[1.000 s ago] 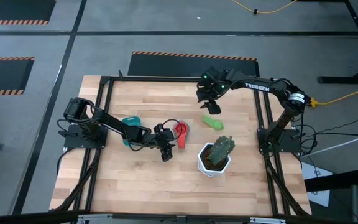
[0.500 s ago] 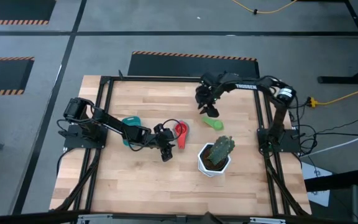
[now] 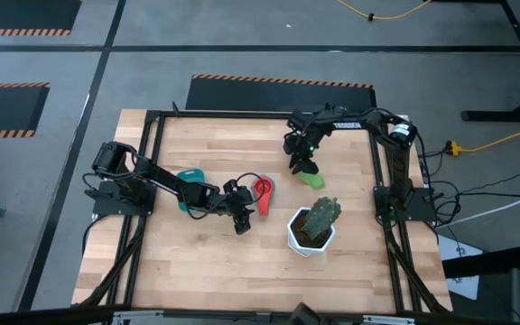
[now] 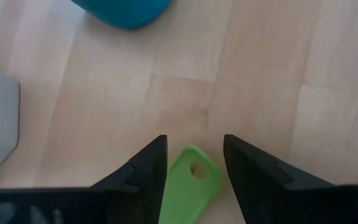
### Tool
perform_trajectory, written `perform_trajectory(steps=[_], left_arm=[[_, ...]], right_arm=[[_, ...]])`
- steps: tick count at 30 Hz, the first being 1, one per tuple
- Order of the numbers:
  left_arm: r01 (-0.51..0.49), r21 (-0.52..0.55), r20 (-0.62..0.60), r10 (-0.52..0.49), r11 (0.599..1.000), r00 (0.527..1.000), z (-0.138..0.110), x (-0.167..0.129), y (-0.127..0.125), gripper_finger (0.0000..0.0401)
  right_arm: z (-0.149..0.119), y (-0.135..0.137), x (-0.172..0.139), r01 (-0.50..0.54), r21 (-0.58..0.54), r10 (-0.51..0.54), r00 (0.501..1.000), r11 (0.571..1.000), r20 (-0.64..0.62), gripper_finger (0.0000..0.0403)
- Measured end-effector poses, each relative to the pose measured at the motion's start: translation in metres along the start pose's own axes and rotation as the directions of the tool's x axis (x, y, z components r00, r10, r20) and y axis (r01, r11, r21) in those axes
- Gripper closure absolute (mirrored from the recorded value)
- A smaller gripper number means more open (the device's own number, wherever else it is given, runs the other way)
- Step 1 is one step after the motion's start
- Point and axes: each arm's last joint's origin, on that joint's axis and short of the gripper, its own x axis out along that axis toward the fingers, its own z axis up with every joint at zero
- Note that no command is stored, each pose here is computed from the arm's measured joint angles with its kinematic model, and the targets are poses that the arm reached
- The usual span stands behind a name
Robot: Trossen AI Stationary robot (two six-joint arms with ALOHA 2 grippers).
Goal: Nest measuring cups in basket
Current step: Stack the green measuring cup on top of the red measuring cup
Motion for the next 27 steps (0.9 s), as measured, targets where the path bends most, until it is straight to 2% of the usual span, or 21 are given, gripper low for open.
perform_trajectory(steps=[14,27], left_arm=[[0.002,0.0,-0.001,-0.002,1.0,1.0,0.0,0.0,0.0,0.0273],[0.008,-0.001,-0.004,-0.008,1.0,1.0,0.0,0.0,0.0,0.0273]], right_arm=[[-0.011,-0.007,-0.01,-0.02,0.062,0.02,1.0,0.998,0.01,0.024],[-0.018,-0.015,0.002,-0.06,0.092,0.06,0.998,0.994,0.009,0.024]])
